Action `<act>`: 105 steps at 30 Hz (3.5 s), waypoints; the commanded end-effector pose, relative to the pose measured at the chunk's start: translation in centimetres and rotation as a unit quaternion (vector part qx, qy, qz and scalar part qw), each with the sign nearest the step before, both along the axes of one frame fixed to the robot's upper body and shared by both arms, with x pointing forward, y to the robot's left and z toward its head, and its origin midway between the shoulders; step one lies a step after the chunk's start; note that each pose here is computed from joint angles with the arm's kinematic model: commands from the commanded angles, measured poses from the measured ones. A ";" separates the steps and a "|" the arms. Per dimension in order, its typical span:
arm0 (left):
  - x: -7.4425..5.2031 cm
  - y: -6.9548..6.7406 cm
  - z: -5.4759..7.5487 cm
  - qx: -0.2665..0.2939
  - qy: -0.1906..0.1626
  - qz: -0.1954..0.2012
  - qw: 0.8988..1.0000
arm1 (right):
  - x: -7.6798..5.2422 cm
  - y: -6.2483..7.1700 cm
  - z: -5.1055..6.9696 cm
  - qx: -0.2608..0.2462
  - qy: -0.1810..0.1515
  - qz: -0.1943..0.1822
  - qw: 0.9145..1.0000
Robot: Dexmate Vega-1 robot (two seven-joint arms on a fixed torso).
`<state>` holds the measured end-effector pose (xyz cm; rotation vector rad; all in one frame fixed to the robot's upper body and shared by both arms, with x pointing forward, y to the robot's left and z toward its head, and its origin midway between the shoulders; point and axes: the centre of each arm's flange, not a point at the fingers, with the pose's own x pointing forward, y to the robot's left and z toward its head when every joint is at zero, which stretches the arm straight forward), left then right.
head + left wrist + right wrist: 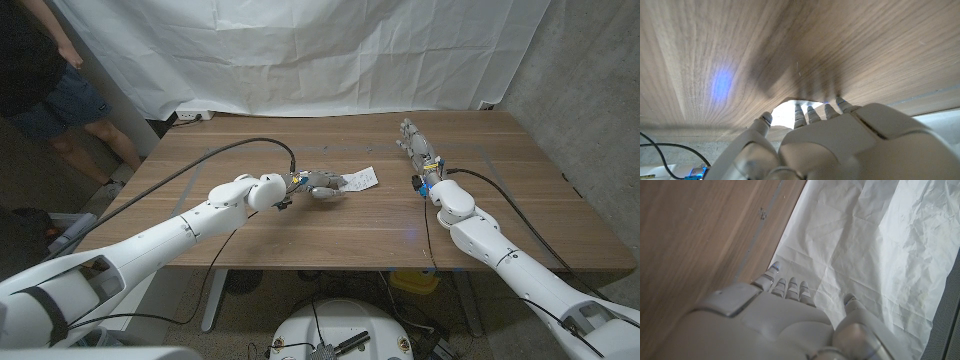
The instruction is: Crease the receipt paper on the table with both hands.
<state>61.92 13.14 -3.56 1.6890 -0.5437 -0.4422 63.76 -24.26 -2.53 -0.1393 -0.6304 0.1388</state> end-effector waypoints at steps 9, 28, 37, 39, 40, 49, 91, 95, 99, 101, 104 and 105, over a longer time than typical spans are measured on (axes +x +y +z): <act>-0.2 -0.3 0.0 0.016 0.000 0.010 1.000 | -2.4 0.5 -0.3 -0.066 0.063 -0.098 0.991; 0.1 -0.8 0.2 0.020 -0.004 0.006 1.000 | -2.6 1.2 0.0 -0.070 0.108 -0.042 0.991; 0.3 -0.8 0.2 0.023 -0.006 0.005 1.000 | -2.1 1.6 0.3 -0.088 0.133 -0.011 0.987; 0.3 -0.8 0.2 0.023 -0.005 0.005 1.000 | -2.0 1.7 0.3 -0.093 0.137 -0.011 0.986; 0.3 -0.8 0.2 0.024 -0.005 0.004 1.000 | -2.0 1.7 0.4 -0.096 0.140 -0.010 0.985; 0.5 -0.7 0.3 0.023 -0.006 0.003 1.000 | -1.8 2.0 0.9 -0.128 0.158 -0.021 0.979; 1.2 -0.5 0.5 0.021 -0.005 -0.006 1.000 | -0.4 3.3 1.1 -0.181 0.214 0.070 0.957; 1.2 -0.5 0.4 0.021 -0.006 -0.006 1.000 | -0.5 3.3 1.1 -0.184 0.216 0.076 0.956; 1.1 -0.5 0.5 0.022 -0.007 -0.005 1.000 | -0.5 3.5 1.2 -0.184 0.214 0.087 0.955; 1.1 -0.5 0.4 0.022 -0.006 -0.006 1.000 | -0.5 3.5 1.1 -0.178 0.206 0.093 0.958; 1.0 -0.6 0.4 0.023 -0.006 -0.005 1.000 | -0.6 3.5 1.1 -0.168 0.194 0.094 0.962; 1.0 -0.6 0.4 0.023 -0.006 -0.004 1.000 | -0.7 3.5 1.1 -0.162 0.190 0.093 0.964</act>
